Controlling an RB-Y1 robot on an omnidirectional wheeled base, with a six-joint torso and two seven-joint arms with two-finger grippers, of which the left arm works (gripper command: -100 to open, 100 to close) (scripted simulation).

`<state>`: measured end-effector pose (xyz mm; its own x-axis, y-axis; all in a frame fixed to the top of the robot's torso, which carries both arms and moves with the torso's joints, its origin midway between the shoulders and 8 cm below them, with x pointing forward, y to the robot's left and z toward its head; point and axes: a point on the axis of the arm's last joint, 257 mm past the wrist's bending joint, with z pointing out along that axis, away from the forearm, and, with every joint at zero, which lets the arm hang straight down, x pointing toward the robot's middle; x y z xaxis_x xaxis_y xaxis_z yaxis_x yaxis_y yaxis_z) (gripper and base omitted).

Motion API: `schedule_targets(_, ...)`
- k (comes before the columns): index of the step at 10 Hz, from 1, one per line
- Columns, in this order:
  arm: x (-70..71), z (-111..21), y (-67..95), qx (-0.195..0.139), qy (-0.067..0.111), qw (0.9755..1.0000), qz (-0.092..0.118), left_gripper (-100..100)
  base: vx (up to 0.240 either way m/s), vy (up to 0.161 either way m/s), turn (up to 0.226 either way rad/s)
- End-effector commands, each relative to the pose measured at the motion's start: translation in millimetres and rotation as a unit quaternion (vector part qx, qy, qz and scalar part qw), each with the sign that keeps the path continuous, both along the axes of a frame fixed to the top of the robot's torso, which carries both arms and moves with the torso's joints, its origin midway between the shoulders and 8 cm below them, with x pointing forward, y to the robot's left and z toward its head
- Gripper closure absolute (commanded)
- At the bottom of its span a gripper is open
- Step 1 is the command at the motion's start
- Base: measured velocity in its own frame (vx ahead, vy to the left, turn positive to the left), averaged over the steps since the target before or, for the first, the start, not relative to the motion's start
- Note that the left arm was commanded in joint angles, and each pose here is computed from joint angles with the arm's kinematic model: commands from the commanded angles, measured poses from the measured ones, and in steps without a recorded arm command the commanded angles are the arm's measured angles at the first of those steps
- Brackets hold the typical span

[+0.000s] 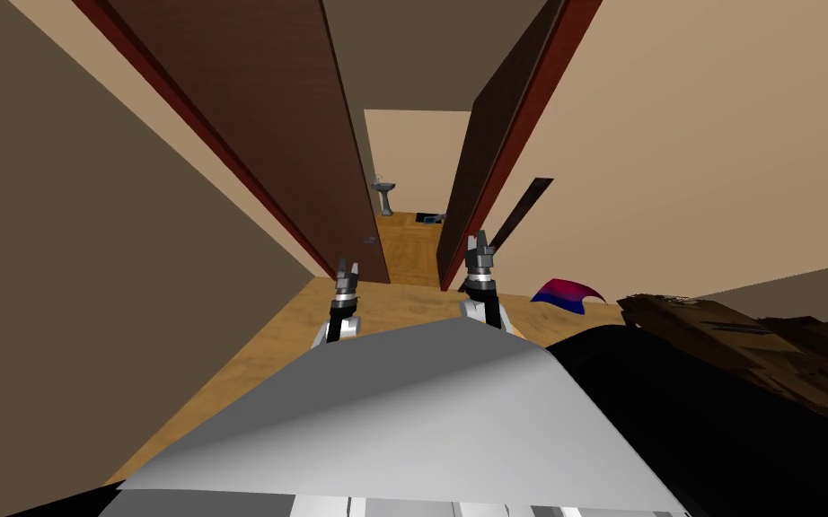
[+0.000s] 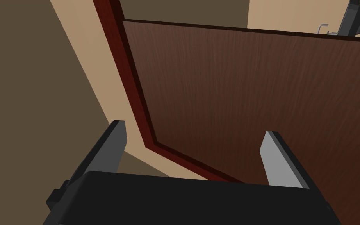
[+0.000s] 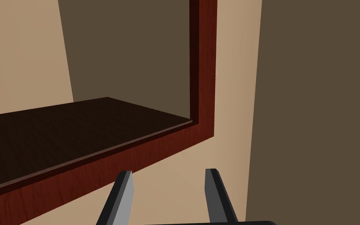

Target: Push the door open

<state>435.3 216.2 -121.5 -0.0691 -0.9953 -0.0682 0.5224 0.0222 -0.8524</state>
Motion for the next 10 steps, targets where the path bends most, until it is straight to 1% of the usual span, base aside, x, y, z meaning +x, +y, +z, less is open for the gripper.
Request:
schedule_targets(1, 6.4, -13.7, -1.9, -0.001, 0.013, 0.9999, -0.006, -100, 0.12, 0.04, 0.006)
schedule_targets(5, 18.3, -48.3, -9.7, -0.002, 0.045, 0.9988, -0.02, -100, 0.101, 0.053, 0.002)
schedule_targets(10, 29.8, -89.5, -18.8, -0.003, 0.084, 0.9958, -0.036, -100, 0.093, 0.047, 0.002)
